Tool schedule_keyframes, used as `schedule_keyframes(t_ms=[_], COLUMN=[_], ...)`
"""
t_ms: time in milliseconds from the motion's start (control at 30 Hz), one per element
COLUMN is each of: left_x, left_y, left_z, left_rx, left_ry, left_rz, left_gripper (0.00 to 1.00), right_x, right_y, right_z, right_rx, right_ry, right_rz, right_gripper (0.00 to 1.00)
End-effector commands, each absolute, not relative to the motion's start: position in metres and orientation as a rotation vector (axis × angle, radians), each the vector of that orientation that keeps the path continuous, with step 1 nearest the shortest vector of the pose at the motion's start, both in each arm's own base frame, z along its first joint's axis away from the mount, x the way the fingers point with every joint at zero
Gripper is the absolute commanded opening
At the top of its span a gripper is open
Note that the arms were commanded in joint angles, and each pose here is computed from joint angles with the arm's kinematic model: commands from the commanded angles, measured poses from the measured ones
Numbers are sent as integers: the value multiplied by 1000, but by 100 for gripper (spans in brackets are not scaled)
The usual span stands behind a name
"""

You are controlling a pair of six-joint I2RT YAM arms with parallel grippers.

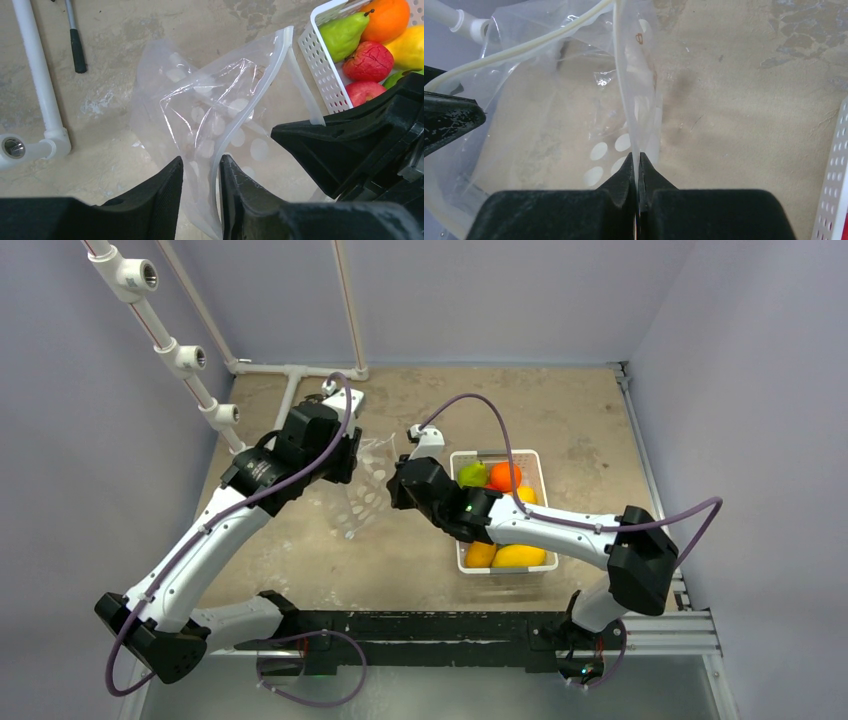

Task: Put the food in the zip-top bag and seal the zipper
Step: Open the zipper of the food storage bag at the center of the board.

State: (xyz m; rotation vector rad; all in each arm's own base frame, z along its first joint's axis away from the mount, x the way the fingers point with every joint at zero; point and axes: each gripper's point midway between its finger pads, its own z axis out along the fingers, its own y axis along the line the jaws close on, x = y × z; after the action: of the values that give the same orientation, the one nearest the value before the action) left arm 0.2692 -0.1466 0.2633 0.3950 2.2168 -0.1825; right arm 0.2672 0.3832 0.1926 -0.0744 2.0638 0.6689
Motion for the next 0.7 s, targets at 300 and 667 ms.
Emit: schedule_keyframes(t_ms=[300,667], left_x=[273,274], left_y=[-129,-108], left_z=[256,255], left_rx=[320,210], left_ry=[2247,2233], left_rz=[-57,53], left_gripper=[34,34], right_x=[281,291], right_y=[396,408], right_z=[230,233], right_rx=[-2,11], right_ry=[1975,1968], right_rz=[736,721], right_gripper=[0,0])
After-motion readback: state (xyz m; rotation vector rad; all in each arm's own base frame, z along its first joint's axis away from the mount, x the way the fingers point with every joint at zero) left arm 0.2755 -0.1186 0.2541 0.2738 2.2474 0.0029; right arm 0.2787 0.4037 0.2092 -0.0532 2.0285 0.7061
